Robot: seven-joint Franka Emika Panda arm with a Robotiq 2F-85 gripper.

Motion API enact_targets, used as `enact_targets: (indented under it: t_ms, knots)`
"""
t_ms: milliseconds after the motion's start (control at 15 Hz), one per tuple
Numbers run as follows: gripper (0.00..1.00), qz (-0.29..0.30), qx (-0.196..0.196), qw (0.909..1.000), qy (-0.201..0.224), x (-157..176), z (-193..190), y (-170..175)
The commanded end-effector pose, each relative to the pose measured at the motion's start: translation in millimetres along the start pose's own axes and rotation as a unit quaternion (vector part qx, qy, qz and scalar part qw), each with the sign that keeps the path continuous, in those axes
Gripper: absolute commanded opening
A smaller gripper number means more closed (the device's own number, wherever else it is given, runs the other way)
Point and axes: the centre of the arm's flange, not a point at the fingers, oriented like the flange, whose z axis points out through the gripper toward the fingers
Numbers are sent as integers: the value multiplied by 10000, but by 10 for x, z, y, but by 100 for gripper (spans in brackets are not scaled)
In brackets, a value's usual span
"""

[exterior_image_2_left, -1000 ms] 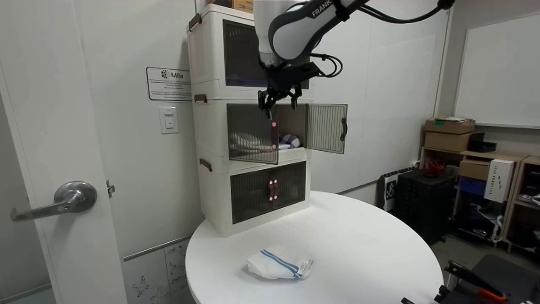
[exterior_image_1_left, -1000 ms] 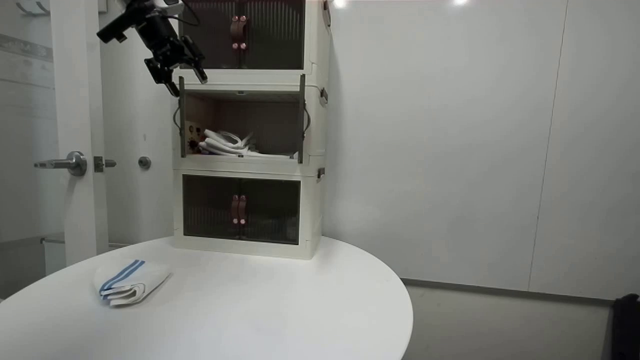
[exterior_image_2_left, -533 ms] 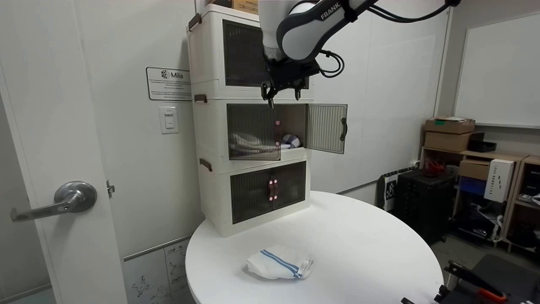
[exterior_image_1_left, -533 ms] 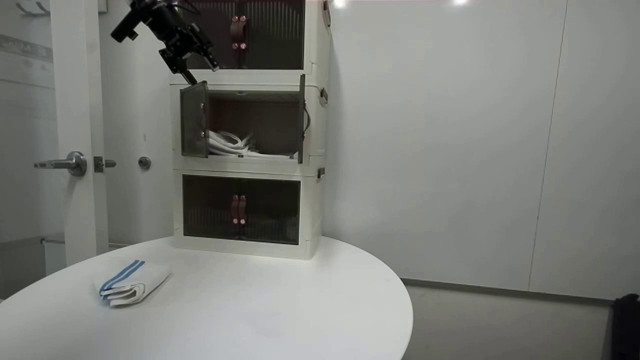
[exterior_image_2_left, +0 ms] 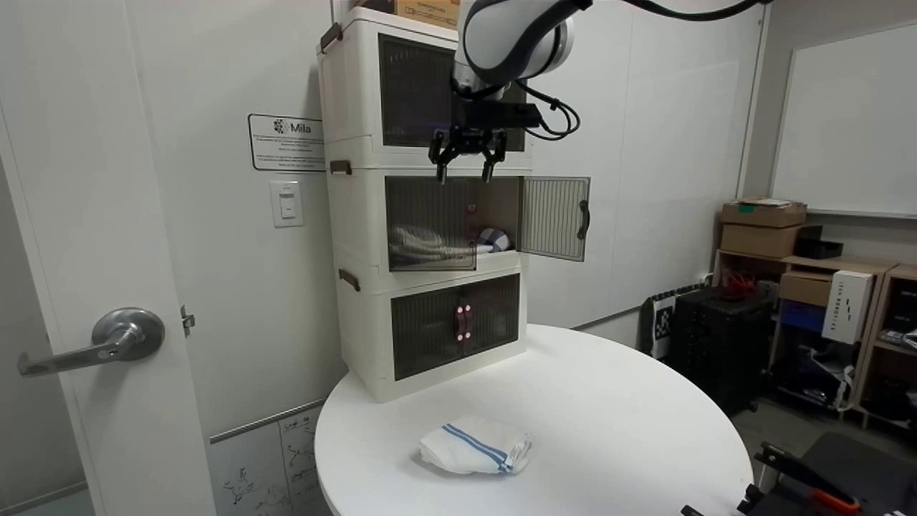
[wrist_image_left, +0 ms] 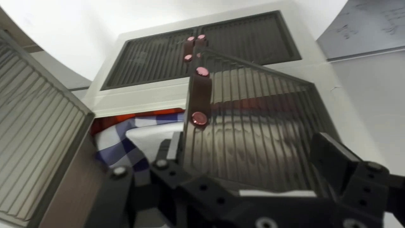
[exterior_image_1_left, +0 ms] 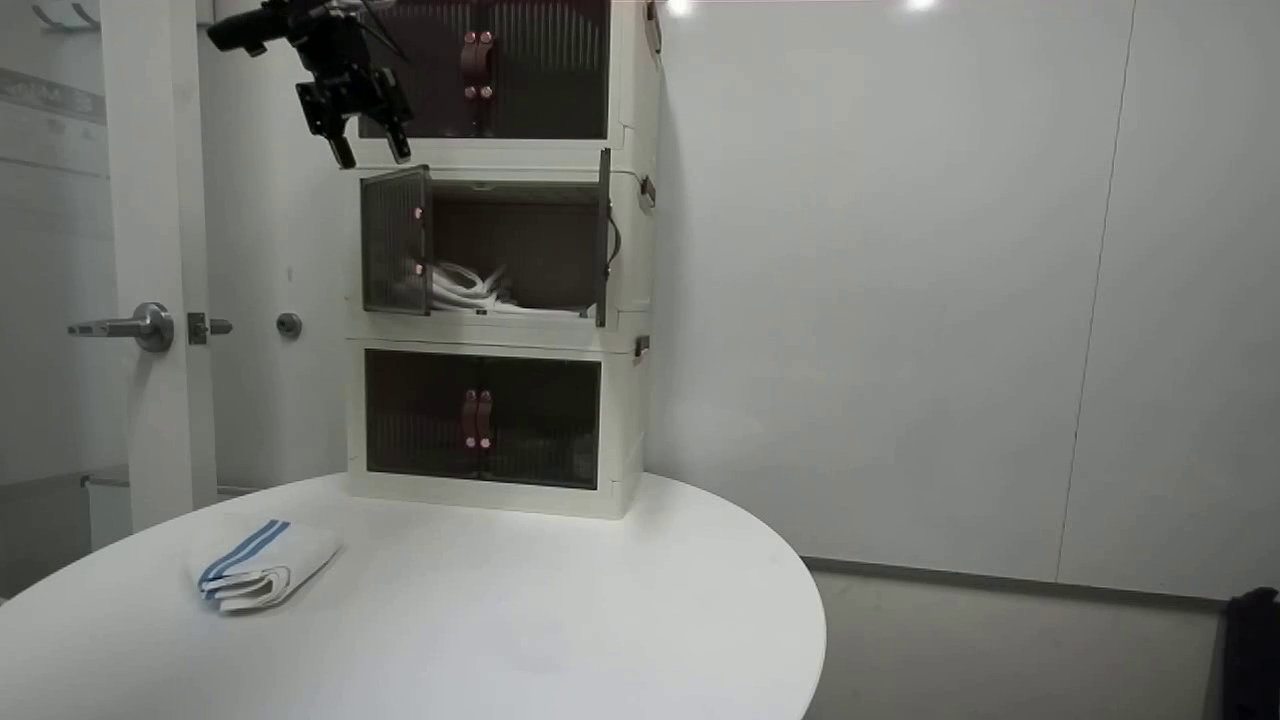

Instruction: Close the left door of the middle shelf

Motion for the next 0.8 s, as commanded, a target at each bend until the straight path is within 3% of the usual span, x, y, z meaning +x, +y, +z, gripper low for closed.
enact_targets:
  t_ms: [0, 267, 733]
  knots:
    - [100, -544, 615, 9954, -499, 71, 20, -38]
    - [100, -599, 343, 9967, -415, 154, 294, -129]
    - [100, -171, -373, 9989, 236, 467, 787, -220]
